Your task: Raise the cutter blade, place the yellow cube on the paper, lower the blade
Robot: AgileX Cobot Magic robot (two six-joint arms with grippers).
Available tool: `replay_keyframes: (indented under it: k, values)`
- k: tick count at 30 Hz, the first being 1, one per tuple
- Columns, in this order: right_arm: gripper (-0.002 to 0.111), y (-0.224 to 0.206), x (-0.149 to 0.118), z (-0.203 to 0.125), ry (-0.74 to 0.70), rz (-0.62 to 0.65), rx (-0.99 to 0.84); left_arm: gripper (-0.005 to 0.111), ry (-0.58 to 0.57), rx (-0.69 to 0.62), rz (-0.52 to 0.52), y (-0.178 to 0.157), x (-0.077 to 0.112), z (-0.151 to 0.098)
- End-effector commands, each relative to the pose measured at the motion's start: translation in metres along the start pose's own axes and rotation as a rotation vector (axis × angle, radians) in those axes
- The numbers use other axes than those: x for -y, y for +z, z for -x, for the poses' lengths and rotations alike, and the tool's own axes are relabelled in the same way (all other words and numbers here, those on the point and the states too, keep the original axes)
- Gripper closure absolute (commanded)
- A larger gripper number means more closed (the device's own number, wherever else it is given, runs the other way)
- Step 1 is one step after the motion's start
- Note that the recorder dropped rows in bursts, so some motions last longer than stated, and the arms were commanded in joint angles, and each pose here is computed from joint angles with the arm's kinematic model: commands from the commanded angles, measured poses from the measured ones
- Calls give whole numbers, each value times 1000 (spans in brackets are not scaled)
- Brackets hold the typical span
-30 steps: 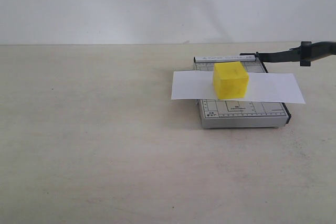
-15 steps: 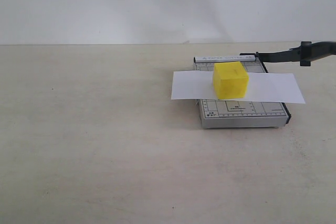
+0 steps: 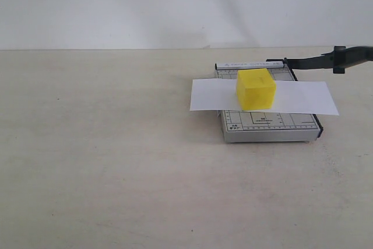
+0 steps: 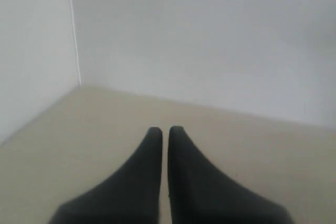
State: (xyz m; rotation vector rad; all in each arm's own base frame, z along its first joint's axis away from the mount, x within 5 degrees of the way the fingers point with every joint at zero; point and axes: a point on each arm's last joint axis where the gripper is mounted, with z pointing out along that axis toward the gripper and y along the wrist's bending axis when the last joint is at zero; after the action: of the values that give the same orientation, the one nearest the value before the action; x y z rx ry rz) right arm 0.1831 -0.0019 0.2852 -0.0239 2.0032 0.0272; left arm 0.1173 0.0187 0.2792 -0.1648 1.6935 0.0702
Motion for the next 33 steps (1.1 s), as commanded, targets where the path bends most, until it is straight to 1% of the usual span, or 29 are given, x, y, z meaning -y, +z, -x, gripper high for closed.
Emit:
replay_keyframes:
  k: [1,4,7,8,9,11,13,14,15,17,18,20,22,23,24,26,28,30,33]
  values:
    - [108,-7,-4,18,-29,43,-28,102,-35,-134,11,-1,0,-50]
    - [108,-12,-5,32,-60,60,-16,102,-56,-199,20,-3,-2,-72]
    - [108,-18,-7,46,-71,74,5,102,-71,-239,24,-6,-2,-85]
    - [108,-22,-8,56,-74,86,13,102,-72,-251,16,-6,-2,-89]
    - [108,-24,-8,59,-77,93,10,102,-72,-254,11,-6,-1,-90]
    - [108,-29,-10,67,-83,107,11,102,-78,-215,-6,-10,0,-86]
    - [108,-30,-10,68,-85,110,9,102,-81,-108,-37,-20,2,-77]
    - [108,-30,-10,68,-85,110,9,102,-84,-21,-57,-28,3,-71]
    - [108,-30,-10,68,-85,110,9,102,-86,34,-71,-34,3,-67]
    - [108,-30,-10,68,-85,110,9,102,-51,222,-142,-56,8,-57]
    - [108,-30,-10,68,-85,110,9,102,-51,258,-149,-60,8,-56]
    - [108,-30,-10,68,-85,112,8,102,-50,260,-156,-60,8,-55]
    - [108,-30,-9,69,-111,101,17,102,-44,221,-165,-57,9,-63]
    - [108,-29,-9,70,-155,94,26,102,-42,191,-168,-54,9,-72]
    - [108,-29,-8,70,-196,85,31,102,-31,180,-166,-53,9,-76]
    - [107,-25,-6,72,-269,66,45,102,21,173,-173,-52,10,-77]
    - [102,-20,-5,73,-296,52,61,102,34,161,-198,-52,13,-78]
    - [95,-14,-3,75,-290,38,69,102,29,160,-203,-52,13,-78]
    - [78,3,0,75,-230,19,68,102,32,150,-238,-53,16,-79]
